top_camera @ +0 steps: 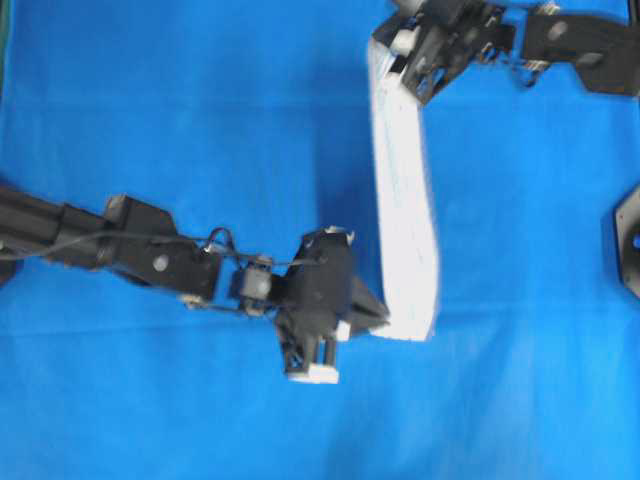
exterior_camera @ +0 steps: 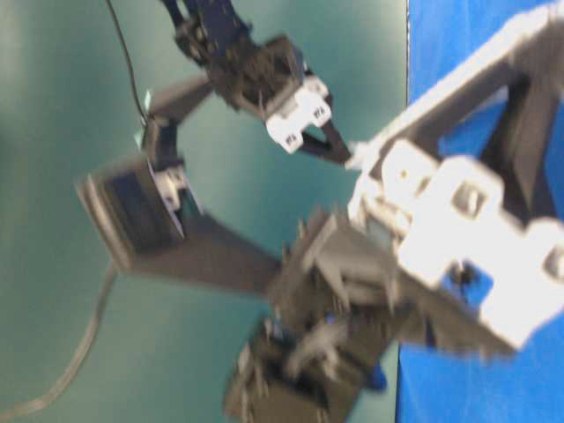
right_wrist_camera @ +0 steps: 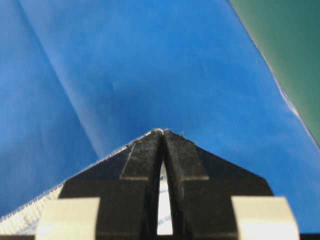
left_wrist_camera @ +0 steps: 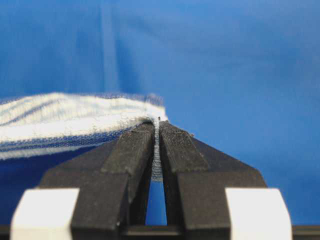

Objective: Fold the blue towel.
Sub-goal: 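Lay the towel lengthwise on the table and release both grippers, then move both grippers to the towel's far end and pinch its corners, then fold the far end toward the near end with both grippers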

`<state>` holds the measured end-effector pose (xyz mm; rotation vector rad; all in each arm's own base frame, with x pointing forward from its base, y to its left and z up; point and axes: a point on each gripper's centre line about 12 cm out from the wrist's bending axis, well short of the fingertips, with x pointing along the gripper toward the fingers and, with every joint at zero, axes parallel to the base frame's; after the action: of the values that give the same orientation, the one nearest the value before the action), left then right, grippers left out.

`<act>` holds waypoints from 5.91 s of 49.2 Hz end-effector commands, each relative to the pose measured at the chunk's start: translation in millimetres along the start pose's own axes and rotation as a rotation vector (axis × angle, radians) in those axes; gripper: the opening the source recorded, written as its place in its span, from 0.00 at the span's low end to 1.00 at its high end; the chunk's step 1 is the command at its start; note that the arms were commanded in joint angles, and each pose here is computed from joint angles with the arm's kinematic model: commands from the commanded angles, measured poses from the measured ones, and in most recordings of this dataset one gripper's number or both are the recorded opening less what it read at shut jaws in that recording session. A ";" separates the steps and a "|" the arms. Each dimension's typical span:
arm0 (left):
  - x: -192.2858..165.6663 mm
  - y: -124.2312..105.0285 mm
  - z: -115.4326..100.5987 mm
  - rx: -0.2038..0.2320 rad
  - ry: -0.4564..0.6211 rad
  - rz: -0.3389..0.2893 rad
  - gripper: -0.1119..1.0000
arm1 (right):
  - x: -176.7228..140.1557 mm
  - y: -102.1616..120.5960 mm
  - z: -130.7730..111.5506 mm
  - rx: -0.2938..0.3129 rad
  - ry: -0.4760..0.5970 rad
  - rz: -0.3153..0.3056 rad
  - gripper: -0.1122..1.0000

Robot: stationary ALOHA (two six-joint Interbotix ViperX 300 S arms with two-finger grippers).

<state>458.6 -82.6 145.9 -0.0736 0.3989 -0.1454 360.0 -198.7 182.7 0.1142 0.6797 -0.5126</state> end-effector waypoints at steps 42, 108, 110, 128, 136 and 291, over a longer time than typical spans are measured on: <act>-32.1 8.4 0.9 -0.036 -0.036 0.014 0.30 | 5.0 14.7 24.9 -0.062 -0.059 0.029 0.25; -181.8 96.8 20.9 -0.090 -0.136 0.279 0.66 | -164.9 49.8 -50.1 -0.070 -0.329 0.241 0.56; -181.6 97.5 21.2 -0.092 -0.136 0.281 0.66 | -163.9 50.0 -50.1 -0.072 -0.326 0.241 0.56; -153.2 157.9 13.1 -0.111 -0.124 0.417 0.66 | -119.8 16.2 -44.6 -0.022 -0.219 0.114 0.56; -123.4 195.5 1.1 -0.106 -0.065 0.473 0.66 | -75.6 0.0 -41.0 -0.013 -0.125 0.067 0.56; -65.2 111.5 -26.1 0.049 0.105 0.244 0.13 | -68.1 97.8 -102.3 -0.061 0.058 0.311 0.16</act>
<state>400.1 53.5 123.4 0.0348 0.5362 0.1173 302.3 -70.9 133.1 0.1752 0.7389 -0.2229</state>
